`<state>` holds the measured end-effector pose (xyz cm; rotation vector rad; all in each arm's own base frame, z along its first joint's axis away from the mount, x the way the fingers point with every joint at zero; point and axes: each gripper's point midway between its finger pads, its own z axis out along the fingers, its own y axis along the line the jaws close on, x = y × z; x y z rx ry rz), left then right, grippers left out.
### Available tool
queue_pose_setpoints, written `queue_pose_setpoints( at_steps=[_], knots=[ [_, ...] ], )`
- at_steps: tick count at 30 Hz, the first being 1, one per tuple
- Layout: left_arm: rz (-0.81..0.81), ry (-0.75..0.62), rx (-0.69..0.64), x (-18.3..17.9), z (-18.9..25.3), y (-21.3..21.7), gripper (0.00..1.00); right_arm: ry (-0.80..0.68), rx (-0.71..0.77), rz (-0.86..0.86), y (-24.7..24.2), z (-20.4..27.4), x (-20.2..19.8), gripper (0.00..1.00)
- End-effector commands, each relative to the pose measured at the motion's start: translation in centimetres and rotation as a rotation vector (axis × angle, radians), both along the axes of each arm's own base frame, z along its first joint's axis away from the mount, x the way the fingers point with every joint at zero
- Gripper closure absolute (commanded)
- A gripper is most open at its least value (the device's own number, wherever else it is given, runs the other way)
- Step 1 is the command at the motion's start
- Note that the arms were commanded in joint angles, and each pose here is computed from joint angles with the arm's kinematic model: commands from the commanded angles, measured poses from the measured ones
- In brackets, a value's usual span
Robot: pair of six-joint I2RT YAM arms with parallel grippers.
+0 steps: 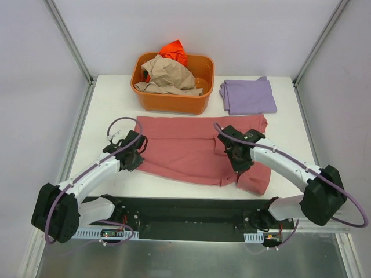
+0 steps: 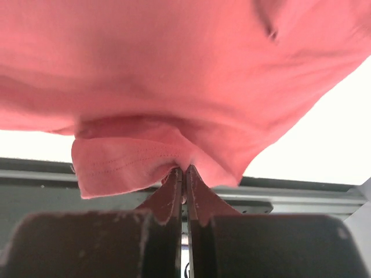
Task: Fold and stack the t-shirts
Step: Grap the side of the flattened tshirt closest away from the robot with both arms, then fold the other side of the tshirt into a rectangle
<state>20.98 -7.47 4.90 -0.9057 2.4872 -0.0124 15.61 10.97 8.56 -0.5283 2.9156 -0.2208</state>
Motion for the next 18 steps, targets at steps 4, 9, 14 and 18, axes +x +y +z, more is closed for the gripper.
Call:
queue_pose_setpoints(
  at_steps=[4, 9, 14, 18],
  knots=[
    [-0.004, -0.094, -0.026, 3.9, 2.4, -0.3, 1.0, -0.171, -0.11, 0.098, -0.7, 4.4, 7.2, 1.0],
    [-0.018, -0.103, -0.046, 5.7, 2.6, -0.5, 1.0, -0.243, -0.144, 0.096, -0.9, 5.7, 11.2, 1.0],
    [-0.021, -0.09, -0.051, 7.5, 2.7, -0.5, 1.0, -0.303, -0.152, 0.067, -1.0, 6.3, 14.2, 1.0],
    [-0.023, -0.092, -0.042, 8.7, 2.9, -0.6, 1.0, -0.325, -0.146, 0.052, -0.9, 6.6, 15.9, 1.0]
  ],
)
